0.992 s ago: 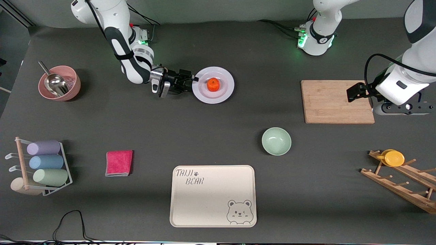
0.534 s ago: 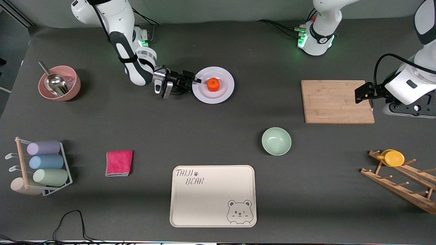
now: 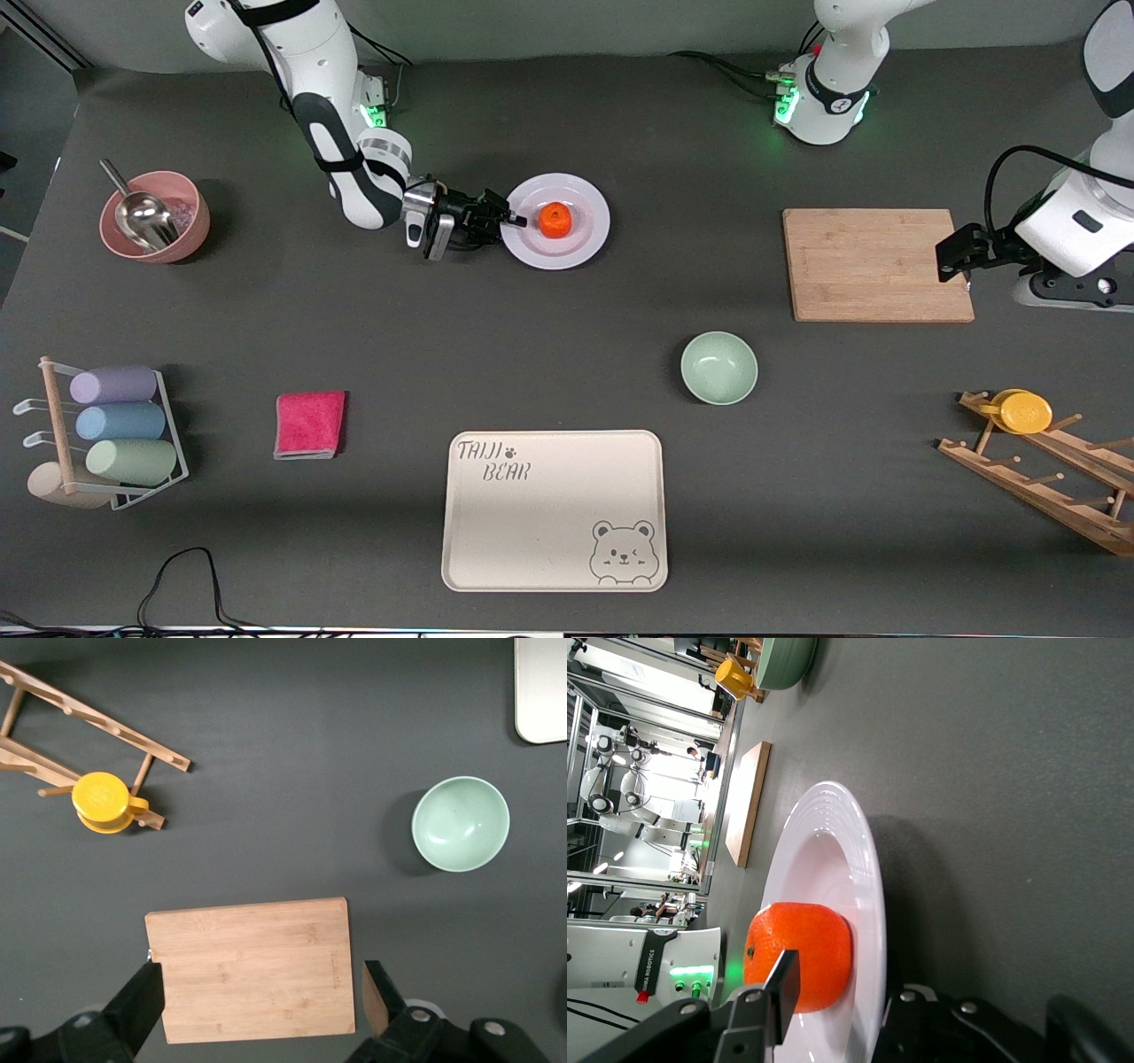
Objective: Place orange and plate with both arms
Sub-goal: 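Close the right gripper on the rim of the white plate, then move the plate with the orange onto the bear tray with the right gripper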
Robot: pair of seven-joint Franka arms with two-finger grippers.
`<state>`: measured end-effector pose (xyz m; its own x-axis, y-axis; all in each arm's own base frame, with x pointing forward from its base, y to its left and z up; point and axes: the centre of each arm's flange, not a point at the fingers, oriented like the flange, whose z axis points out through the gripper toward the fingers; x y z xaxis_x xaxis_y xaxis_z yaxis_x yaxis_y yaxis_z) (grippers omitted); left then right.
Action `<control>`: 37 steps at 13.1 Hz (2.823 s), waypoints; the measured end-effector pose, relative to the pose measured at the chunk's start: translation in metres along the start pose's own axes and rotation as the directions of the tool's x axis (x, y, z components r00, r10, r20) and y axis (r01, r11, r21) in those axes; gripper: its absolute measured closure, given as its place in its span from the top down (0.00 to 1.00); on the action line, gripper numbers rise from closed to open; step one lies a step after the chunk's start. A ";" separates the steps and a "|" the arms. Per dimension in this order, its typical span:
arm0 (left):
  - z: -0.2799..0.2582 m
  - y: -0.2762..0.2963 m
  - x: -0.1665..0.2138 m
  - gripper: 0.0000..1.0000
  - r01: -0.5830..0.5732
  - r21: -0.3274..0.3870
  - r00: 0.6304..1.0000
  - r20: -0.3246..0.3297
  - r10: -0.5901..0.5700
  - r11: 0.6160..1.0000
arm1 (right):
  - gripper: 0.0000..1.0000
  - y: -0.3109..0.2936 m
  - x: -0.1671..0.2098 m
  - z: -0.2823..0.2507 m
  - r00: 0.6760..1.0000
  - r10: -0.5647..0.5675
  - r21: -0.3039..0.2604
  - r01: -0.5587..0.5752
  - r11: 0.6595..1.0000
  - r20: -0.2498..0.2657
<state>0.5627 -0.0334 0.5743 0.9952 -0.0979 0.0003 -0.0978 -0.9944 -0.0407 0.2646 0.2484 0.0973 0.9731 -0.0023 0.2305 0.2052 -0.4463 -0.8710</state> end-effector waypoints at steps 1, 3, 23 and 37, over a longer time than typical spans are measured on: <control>0.000 -0.005 0.000 1.00 0.006 0.004 1.000 -0.001 -0.006 1.000 | 0.37 0.001 0.000 0.000 1.000 0.001 -0.002 -0.001 1.000 -0.001; 0.002 -0.012 0.000 1.00 0.015 0.006 1.000 0.000 -0.015 1.000 | 0.12 0.004 -0.001 0.002 1.000 0.012 -0.004 -0.012 1.000 -0.014; 0.016 -0.007 -0.011 1.00 0.014 0.021 1.000 0.014 -0.014 1.000 | 0.09 -0.005 0.148 -0.005 0.949 0.306 0.166 -0.290 0.943 -0.077; 0.004 0.003 -0.020 1.00 0.046 0.051 0.998 0.035 -0.048 0.998 | 0.09 0.048 0.444 -0.030 0.947 0.273 0.021 -0.273 0.962 -0.168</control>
<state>0.5424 -0.0342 0.5699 0.9983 -0.0490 -0.0324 -0.0518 -0.9944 -0.0920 0.7038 0.1992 0.1705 0.9601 -0.2745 0.0535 -0.0666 -0.4100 -0.9096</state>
